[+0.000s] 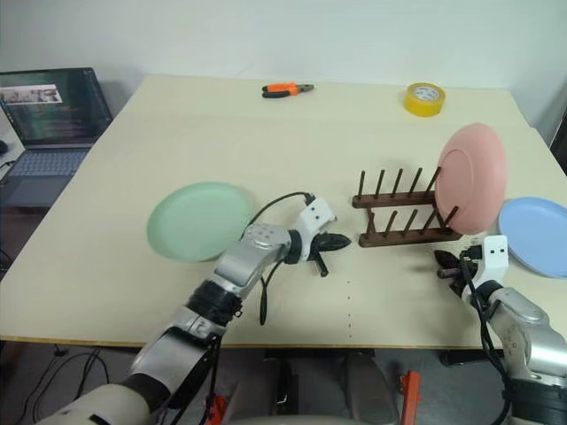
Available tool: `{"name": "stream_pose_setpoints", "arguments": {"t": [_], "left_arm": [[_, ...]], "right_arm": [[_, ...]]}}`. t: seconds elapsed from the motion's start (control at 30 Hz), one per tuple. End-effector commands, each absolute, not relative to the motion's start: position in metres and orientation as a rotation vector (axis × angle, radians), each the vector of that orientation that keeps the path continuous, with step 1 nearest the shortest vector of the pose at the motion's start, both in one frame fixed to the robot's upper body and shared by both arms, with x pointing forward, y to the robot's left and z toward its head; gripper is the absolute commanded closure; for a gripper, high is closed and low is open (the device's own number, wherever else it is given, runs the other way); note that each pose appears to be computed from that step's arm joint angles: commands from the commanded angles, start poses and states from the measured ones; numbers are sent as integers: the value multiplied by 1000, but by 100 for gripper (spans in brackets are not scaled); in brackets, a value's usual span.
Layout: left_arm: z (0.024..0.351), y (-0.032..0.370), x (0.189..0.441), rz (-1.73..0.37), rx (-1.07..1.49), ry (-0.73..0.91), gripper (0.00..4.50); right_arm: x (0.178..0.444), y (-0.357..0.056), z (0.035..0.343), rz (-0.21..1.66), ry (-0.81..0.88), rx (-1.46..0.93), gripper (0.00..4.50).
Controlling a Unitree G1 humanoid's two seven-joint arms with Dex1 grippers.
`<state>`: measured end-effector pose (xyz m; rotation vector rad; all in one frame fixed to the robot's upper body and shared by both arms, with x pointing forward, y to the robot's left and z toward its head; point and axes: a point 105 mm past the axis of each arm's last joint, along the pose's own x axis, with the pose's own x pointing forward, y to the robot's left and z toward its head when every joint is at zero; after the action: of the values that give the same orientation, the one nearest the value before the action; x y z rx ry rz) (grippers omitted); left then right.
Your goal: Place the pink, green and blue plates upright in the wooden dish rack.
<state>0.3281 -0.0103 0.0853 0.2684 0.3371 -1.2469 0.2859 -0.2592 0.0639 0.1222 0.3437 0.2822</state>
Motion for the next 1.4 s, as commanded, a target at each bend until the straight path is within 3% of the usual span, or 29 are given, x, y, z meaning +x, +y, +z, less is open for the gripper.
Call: {"name": "stream_pose_setpoints", "arguments": {"t": [0.03,0.2,0.53,1.1,1.23,1.4], "left_arm": [[103,-22,305,-1390,268,284,446],[100,-38,300,-1405,263,299,446],[85,-63,331,-1196,302,316,446],[84,-58,346,-1099,314,291,446],[87,-56,348,-1085,296,281,446],[96,-48,327,-1220,307,291,446]], "right_arm": [[283,-258,54,296,394,126,447],[284,-263,57,299,396,111,447],[279,-276,63,255,383,88,447],[301,-289,59,112,326,28,447],[295,-286,65,177,329,36,447],[267,-278,86,406,401,70,447]]}}
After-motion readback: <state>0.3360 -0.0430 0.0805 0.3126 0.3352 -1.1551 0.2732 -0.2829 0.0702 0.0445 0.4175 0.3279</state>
